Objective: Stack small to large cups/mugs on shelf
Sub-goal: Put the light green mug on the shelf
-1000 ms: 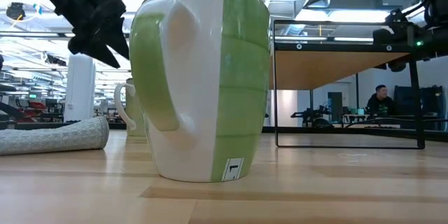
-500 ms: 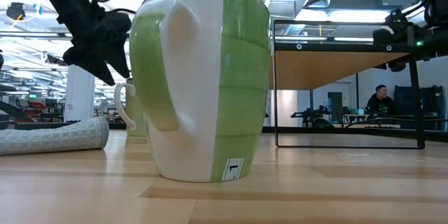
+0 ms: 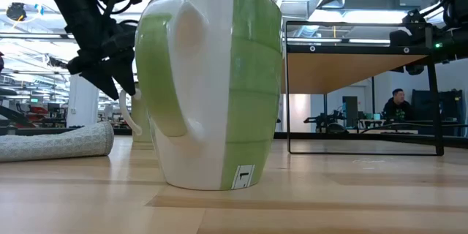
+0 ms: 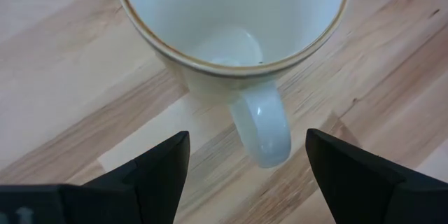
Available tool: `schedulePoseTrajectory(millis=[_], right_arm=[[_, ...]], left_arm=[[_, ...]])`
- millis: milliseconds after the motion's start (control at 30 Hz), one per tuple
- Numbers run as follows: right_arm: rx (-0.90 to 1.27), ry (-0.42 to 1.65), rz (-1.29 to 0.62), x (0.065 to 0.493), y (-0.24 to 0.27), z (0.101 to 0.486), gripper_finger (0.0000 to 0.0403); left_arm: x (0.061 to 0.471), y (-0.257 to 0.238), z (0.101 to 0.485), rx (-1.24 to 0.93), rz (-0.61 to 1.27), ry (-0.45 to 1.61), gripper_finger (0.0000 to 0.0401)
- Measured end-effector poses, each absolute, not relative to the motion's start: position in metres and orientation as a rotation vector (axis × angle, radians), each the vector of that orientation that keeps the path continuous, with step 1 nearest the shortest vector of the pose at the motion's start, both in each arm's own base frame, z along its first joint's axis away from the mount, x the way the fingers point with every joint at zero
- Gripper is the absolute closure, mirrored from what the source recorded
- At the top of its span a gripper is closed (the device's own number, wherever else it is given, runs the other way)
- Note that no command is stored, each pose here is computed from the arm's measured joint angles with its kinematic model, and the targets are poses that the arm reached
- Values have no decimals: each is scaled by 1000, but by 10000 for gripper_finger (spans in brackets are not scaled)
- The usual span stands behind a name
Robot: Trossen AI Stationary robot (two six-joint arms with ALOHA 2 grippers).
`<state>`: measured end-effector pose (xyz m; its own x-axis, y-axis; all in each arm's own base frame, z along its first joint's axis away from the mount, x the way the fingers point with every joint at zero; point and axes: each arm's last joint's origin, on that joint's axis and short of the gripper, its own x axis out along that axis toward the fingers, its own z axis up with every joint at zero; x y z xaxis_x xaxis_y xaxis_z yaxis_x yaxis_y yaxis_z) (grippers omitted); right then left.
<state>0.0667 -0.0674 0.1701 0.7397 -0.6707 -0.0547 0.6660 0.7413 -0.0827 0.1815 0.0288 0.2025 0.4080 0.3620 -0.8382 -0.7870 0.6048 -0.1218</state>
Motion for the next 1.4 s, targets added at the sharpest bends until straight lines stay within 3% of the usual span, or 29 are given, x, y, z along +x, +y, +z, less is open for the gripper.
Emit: schedulePoseTrajectory(millis=[633, 1400], right_arm=[[-59, 83, -733, 67, -67, 170, 343], [-59, 82, -733, 67, -67, 170, 343]], left_arm=[[188, 34, 207, -401, 710, 836, 124], [188, 35, 207, -410, 721, 827, 124]])
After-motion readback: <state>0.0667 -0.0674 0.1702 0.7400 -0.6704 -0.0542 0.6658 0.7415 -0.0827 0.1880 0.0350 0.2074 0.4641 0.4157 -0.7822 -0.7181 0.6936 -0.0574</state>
